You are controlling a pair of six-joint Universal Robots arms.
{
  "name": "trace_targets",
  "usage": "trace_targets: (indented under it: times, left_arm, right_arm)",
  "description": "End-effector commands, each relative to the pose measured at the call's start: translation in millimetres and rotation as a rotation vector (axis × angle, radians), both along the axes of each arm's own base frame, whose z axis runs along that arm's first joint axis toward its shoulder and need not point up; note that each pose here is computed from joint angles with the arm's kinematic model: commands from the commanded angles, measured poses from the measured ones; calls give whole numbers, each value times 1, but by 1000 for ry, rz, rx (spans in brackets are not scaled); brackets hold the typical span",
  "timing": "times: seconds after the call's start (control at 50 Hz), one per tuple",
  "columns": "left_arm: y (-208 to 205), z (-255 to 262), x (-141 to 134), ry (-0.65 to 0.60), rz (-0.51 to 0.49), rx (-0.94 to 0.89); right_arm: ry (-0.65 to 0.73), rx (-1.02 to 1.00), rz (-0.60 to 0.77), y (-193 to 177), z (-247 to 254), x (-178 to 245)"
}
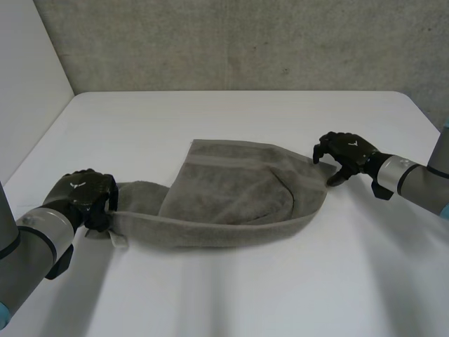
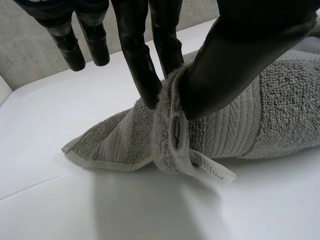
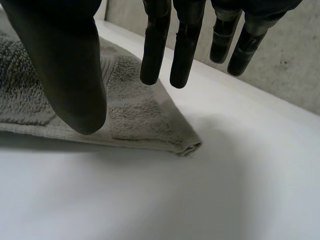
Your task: Fold the towel.
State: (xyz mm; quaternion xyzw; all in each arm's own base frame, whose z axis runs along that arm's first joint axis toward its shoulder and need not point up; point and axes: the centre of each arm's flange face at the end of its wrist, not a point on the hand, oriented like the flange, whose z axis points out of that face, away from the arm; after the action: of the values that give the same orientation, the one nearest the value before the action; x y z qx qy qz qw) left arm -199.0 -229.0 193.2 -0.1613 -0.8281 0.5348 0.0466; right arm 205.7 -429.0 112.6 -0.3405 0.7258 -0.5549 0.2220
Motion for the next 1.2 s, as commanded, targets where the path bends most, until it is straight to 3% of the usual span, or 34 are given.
trace_targets:
  times: [0.02,0.86,1.04,1.2]
  left_arm:
    - [0,-1,0,-1,2,3]
    - [1,-1,1,0,3,0]
    - [2,3,1,4,3,-15]
    - [2,18,2,17,5,-62]
  right_arm:
    - [-61,63,-23,-4,-8,0]
    - [-57,92,-17,-6,-16,3]
    - [-66,31,-1,1,24,3]
    - [-68,-82,-13,16,91,-3]
